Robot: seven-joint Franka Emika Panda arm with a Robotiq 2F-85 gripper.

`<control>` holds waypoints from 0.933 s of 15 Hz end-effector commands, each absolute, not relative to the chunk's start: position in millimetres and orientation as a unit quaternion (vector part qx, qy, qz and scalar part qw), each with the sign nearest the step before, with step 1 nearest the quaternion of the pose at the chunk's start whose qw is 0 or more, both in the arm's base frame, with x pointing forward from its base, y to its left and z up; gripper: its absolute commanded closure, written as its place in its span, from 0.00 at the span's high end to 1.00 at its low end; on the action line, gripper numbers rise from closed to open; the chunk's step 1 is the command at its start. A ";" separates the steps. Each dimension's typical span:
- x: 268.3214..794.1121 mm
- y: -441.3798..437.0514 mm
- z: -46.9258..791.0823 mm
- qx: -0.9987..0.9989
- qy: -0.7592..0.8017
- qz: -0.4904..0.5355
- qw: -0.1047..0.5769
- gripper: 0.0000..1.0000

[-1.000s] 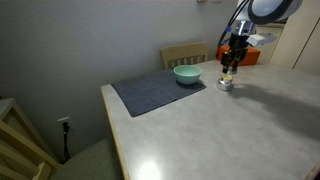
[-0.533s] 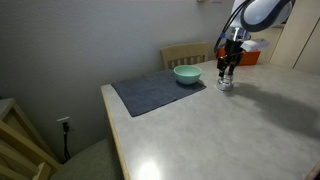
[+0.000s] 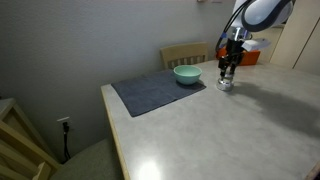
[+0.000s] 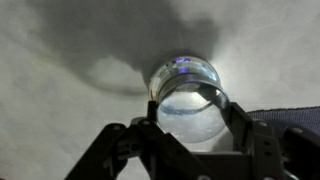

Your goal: Pick up the lid from the table and close the bottle

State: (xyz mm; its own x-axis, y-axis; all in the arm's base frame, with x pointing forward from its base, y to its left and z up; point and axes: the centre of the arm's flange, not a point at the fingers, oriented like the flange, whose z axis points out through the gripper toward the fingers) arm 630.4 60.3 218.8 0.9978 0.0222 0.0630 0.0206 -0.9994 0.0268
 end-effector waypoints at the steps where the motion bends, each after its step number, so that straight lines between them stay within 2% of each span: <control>1: 628.9 48.0 214.2 1.000 0.010 0.024 0.010 0.44; 14: 630.9 52.9 200.9 0.999 0.021 0.024 0.007 0.44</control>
State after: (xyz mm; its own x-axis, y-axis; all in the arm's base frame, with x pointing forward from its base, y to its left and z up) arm 628.2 54.4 207.9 0.9989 0.0160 0.0436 0.0148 -0.9995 0.0279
